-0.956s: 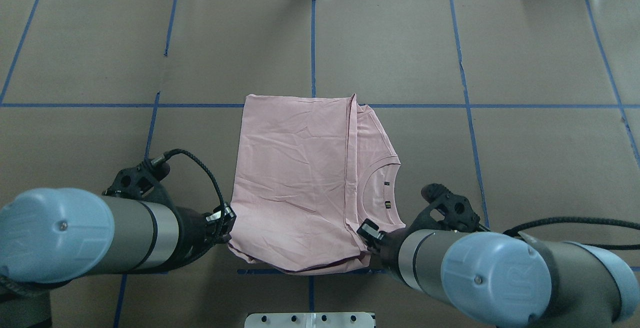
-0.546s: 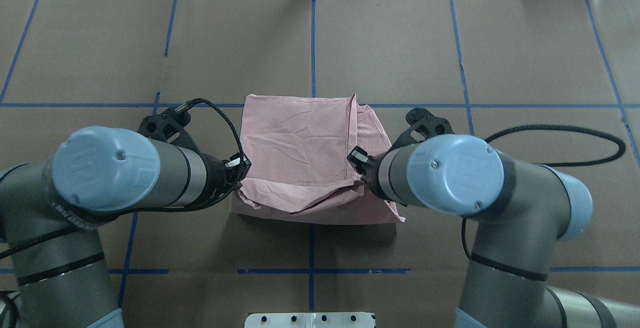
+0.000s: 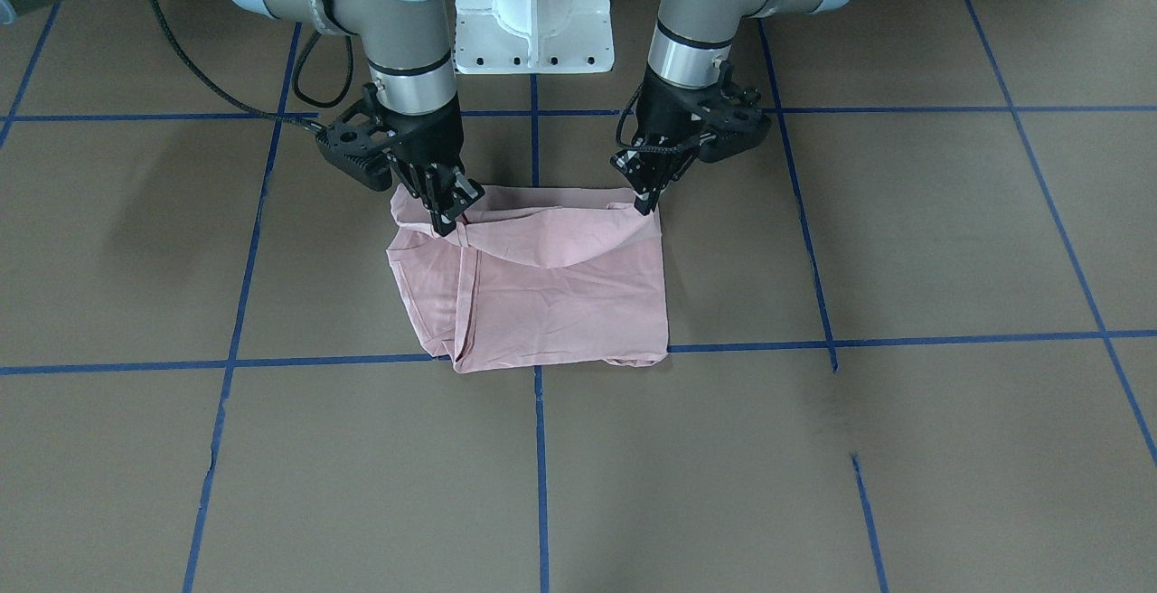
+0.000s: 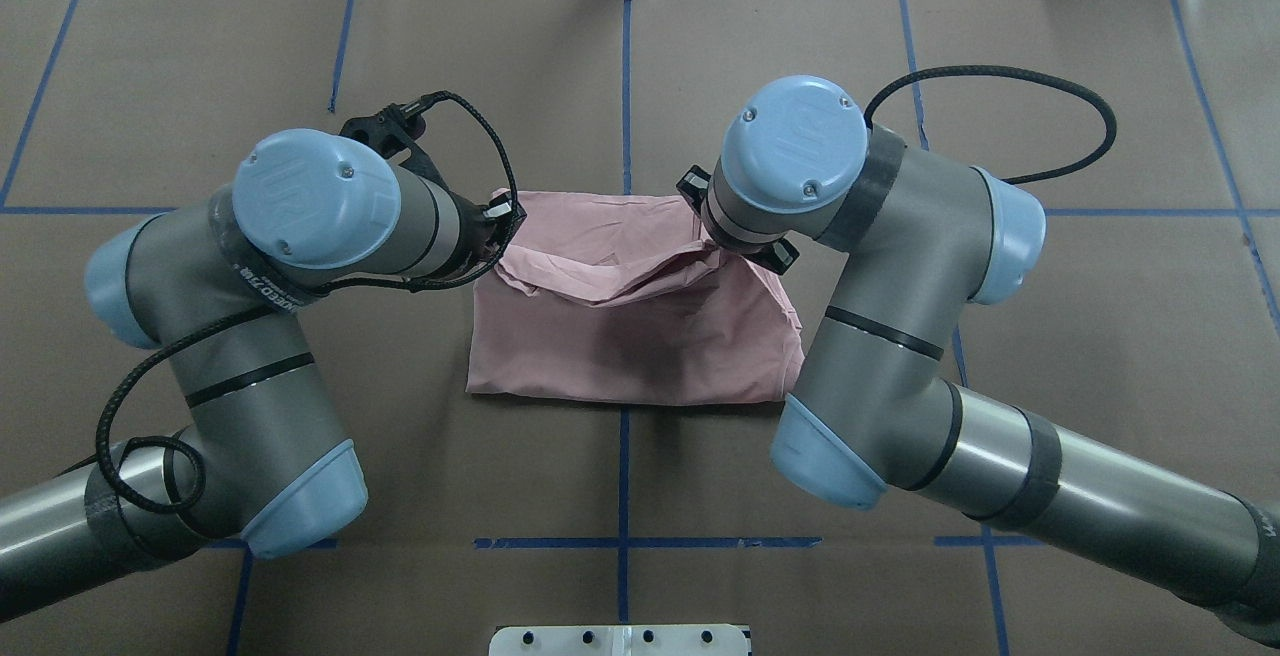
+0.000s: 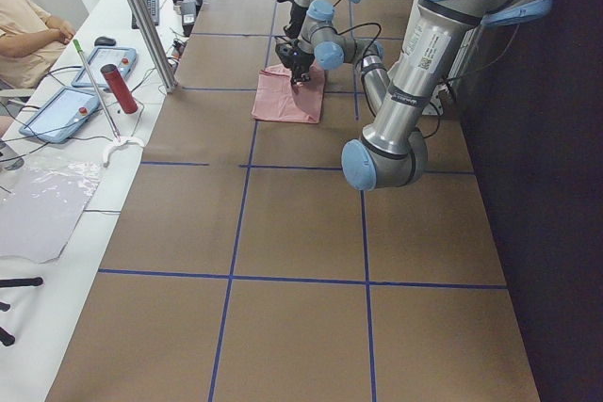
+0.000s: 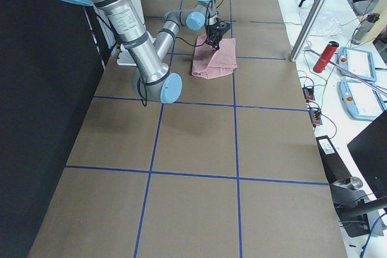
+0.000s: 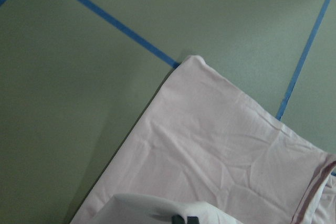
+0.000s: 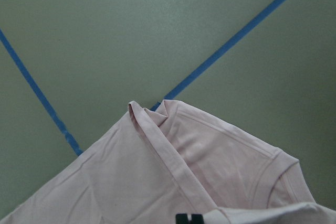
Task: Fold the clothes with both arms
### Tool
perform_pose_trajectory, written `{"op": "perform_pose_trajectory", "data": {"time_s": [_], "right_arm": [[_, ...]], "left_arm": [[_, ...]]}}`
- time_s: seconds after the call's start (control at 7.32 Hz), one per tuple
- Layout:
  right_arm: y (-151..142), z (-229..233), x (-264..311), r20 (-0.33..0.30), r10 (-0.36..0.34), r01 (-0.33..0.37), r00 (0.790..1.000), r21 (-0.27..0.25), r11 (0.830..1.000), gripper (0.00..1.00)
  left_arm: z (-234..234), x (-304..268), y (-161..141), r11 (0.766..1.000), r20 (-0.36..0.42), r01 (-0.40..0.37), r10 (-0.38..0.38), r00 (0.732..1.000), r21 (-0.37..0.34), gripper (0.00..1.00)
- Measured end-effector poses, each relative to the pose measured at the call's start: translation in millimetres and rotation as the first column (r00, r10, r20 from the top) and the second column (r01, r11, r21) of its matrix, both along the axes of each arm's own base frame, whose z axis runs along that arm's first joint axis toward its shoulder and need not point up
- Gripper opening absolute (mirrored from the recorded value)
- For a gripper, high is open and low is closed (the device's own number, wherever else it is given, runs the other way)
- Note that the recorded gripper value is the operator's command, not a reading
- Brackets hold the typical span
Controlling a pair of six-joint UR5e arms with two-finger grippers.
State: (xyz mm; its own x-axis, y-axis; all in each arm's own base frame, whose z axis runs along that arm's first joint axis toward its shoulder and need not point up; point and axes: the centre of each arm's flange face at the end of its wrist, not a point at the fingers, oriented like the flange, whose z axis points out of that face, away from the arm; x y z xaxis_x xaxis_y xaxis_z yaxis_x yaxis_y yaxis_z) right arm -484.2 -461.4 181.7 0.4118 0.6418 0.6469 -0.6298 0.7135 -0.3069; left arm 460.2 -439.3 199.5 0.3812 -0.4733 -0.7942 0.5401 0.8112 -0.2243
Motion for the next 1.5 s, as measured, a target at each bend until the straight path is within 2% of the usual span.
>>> {"op": "perform_pose_trajectory", "data": {"time_s": [0.27, 0.41, 0.55, 0.68, 0.96, 1.09, 1.37, 1.5], "right_arm": [[-26, 9, -16, 0.024, 0.007, -0.007, 1.000, 0.013, 1.000, 0.00], [-38, 20, -23, 0.033, 0.009, -0.010, 0.999, 0.017, 1.000, 0.00], [-54, 35, -32, 0.028, 0.010, -0.010, 1.000, 0.021, 1.000, 0.64], [-78, 59, -43, 0.026, 0.011, -0.012, 1.000, 0.040, 0.999, 1.00], [-127, 97, -40, 0.038, -0.001, -0.002, 0.999, 0.087, 0.996, 1.00], [-137, 98, -35, 0.045, -0.015, 0.010, 0.999, 0.104, 0.995, 1.00], [-151, 110, -12, 0.045, -0.041, 0.035, 0.998, 0.114, 0.993, 1.00], [-157, 131, 20, 0.037, -0.093, 0.087, 0.995, 0.127, 0.988, 1.00]], "left_arm": [[11, 10, -15, 1.000, 0.004, 0.009, -0.009, 1.000, 0.017, 0.00], [18, 16, -21, 1.000, 0.005, 0.015, -0.015, 1.000, 0.023, 0.12], [37, 30, -36, 0.998, 0.018, 0.043, -0.044, 0.999, 0.041, 0.81], [69, 46, -64, 0.993, 0.043, 0.075, -0.080, 0.996, 0.090, 1.00], [121, 35, -129, 0.969, 0.060, 0.123, -0.138, 0.989, 0.213, 1.00], [124, 26, -139, 0.962, 0.052, 0.135, -0.151, 0.987, 0.238, 1.00], [121, 10, -136, 0.956, 0.031, 0.119, -0.132, 0.991, 0.266, 1.00], [130, -5, -128, 0.953, 0.047, 0.060, -0.077, 0.996, 0.297, 1.00]]}}
